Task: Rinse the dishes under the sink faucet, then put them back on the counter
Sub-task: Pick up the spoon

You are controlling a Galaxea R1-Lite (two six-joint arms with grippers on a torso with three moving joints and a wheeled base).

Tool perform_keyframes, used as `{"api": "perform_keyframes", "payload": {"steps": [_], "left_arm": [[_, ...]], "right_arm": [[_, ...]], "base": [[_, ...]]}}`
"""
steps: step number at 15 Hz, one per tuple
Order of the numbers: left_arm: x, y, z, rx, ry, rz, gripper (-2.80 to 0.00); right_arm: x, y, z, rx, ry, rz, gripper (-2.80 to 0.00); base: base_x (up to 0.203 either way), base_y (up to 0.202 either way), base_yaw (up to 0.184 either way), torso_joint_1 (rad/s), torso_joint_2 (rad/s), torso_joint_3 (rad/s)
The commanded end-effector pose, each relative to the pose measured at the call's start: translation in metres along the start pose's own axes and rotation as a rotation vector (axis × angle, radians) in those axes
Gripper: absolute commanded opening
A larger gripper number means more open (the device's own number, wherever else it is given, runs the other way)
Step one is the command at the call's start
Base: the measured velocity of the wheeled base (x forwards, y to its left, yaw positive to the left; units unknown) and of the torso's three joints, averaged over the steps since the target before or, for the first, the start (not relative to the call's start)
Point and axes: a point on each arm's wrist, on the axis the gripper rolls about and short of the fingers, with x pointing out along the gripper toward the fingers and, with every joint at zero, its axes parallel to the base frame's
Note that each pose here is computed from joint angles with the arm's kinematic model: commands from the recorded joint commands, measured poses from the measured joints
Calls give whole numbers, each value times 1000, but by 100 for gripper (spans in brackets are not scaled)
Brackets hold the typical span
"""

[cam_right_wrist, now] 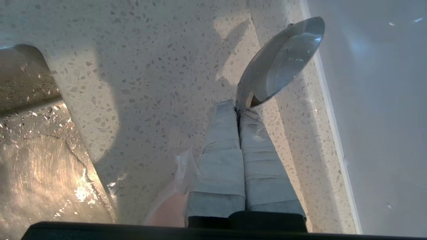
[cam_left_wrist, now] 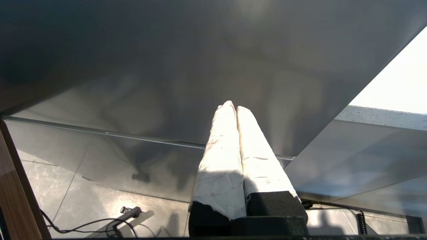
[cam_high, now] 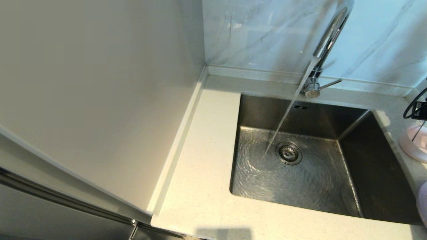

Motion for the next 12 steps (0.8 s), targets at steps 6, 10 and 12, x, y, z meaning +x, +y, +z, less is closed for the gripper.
{"api": "perform_keyframes", "payload": {"steps": [6, 10, 12], "left_arm": [[0, 0, 0, 0, 0, 0, -280], [0, 0, 0, 0, 0, 0, -280], [0, 0, 0, 0, 0, 0, -280]], "right_arm": [[-23, -1, 12, -5, -54, 5, -280], [-53, 2, 24, -15, -118, 26, -280], [-76, 4, 32, -15, -163, 55, -280]], "base": [[0, 0, 0, 0, 0, 0], [0, 0, 0, 0, 0, 0], [0, 0, 0, 0, 0, 0]]}}
